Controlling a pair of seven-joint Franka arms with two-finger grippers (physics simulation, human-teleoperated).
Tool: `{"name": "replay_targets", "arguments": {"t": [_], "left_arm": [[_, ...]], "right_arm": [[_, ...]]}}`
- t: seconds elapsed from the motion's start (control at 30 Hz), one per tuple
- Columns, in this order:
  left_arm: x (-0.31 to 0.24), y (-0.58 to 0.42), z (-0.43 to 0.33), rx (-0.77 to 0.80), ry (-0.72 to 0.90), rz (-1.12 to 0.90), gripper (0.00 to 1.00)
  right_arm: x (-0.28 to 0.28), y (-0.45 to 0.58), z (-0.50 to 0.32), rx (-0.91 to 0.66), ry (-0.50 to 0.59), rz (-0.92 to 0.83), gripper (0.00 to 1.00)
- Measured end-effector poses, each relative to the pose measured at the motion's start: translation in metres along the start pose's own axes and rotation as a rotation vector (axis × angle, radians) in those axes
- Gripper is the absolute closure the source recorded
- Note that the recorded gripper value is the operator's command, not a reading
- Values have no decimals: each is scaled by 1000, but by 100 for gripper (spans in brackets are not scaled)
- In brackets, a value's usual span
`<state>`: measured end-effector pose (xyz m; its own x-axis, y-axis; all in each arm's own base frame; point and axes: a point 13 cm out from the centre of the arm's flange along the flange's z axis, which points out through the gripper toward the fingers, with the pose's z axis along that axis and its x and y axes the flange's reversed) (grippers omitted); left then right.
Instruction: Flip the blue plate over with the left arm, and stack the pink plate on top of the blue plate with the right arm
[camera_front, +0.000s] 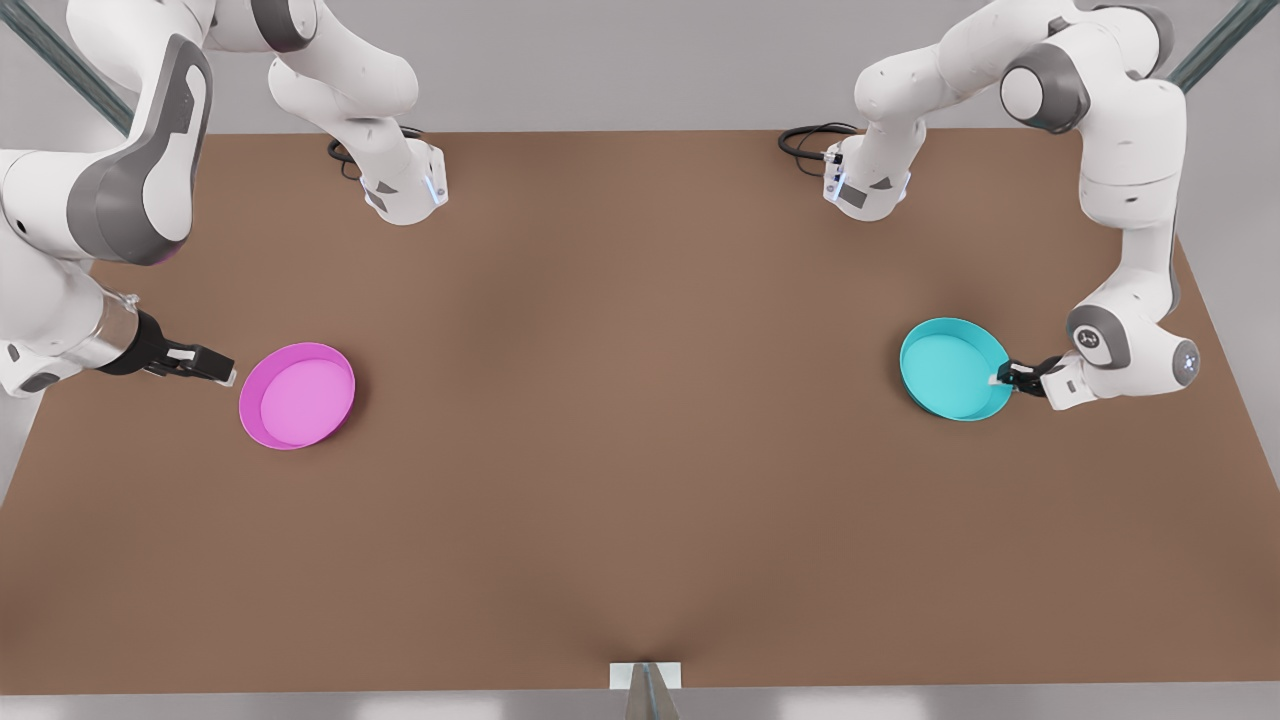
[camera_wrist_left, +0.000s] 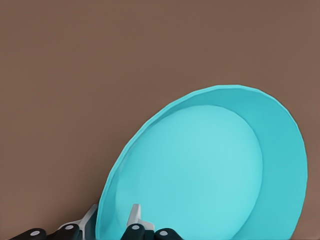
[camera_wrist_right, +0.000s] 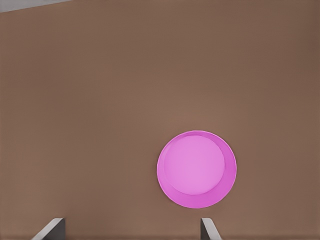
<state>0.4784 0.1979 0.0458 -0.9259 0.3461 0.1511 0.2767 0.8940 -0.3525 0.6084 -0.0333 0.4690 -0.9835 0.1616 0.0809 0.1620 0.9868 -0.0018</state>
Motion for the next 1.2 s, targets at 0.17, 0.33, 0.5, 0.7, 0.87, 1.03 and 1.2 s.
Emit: {"name": "replay_targets", "arguments": {"t": [0.17,0.33,0.5,0.7,0.87,1.03,1.2], "left_arm": [[-2,-2,2,13,-8,9,79],[-43,-10,-54,-37,-60,56,79],[-103,-76,-122,-85,-57,131,79],[-231,-277,-210,-302,23,312,79],[-256,-357,-202,-670,121,177,79],[-250,-511,-175,-1099,37,126,79],[-263,-593,-143,-1456,-207,83,79]], "right_arm": [[0,0,0,0,1,0,0],[0,0,0,-1,1,0,0],[0,0,0,-1,1,-1,0],[0,-1,0,-1,1,-1,0],[0,-2,1,0,3,0,0],[0,-2,1,1,3,-1,0],[-1,-5,2,-1,4,3,0]]}}
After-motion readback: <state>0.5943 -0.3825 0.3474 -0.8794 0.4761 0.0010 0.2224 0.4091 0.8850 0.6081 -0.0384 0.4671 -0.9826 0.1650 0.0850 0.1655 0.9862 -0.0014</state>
